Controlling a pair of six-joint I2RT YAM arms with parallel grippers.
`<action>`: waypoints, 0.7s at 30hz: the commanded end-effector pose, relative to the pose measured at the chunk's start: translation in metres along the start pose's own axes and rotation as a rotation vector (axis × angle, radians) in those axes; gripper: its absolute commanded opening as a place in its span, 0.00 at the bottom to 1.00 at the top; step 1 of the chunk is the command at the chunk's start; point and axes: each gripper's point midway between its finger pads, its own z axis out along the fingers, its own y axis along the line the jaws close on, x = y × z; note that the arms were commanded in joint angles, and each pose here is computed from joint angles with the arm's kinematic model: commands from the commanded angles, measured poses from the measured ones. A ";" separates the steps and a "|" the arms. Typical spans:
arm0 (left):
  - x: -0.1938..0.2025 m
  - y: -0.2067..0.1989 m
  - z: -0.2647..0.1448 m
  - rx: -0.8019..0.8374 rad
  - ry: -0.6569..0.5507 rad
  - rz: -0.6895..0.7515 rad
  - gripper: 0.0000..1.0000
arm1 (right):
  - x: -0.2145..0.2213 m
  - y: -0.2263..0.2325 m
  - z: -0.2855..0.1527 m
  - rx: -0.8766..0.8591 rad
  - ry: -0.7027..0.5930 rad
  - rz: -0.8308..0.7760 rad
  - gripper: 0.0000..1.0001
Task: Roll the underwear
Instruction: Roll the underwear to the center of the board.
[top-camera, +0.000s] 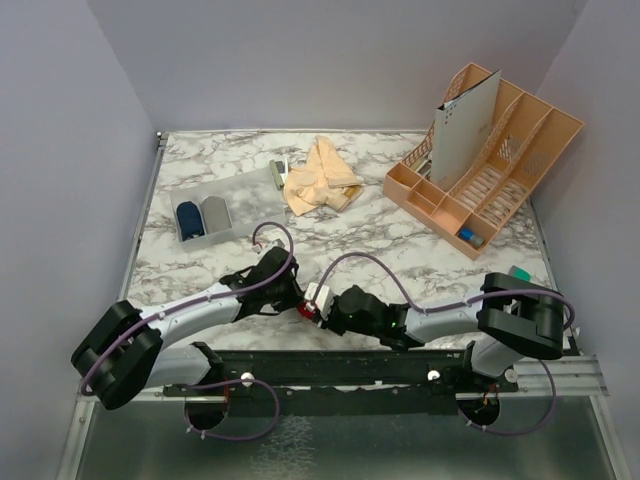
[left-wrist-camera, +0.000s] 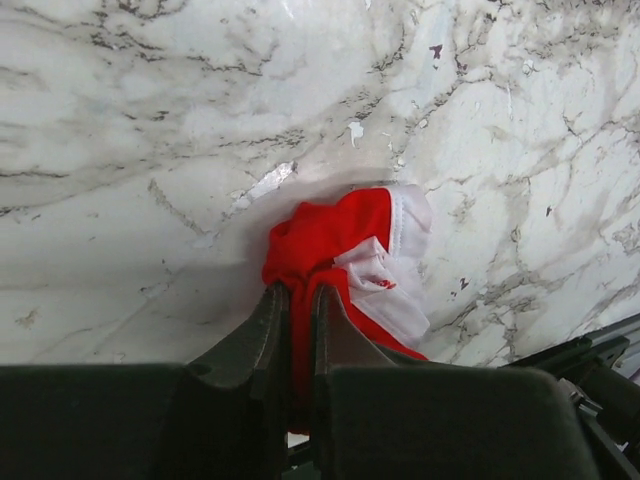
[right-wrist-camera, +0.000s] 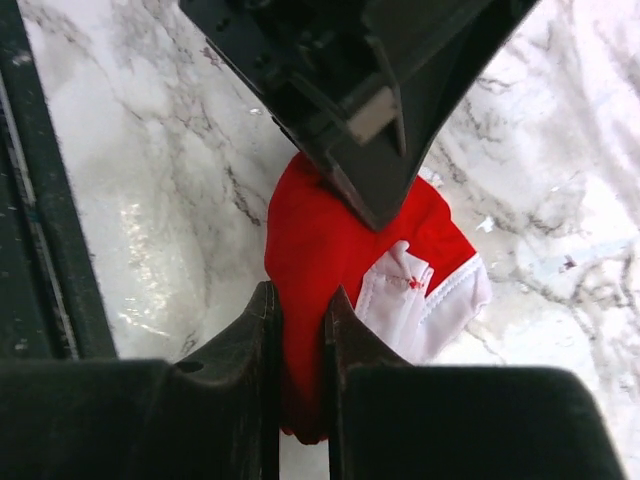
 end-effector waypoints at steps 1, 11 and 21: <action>0.000 0.026 -0.007 -0.071 -0.032 -0.008 0.28 | 0.024 0.032 -0.004 -0.125 0.046 0.255 0.01; -0.016 -0.009 -0.036 0.205 -0.167 0.004 0.88 | 0.059 0.027 -0.012 -0.197 0.008 0.813 0.00; 0.018 0.000 -0.024 0.288 -0.090 -0.021 0.81 | 0.085 0.021 -0.016 -0.189 0.002 1.078 0.01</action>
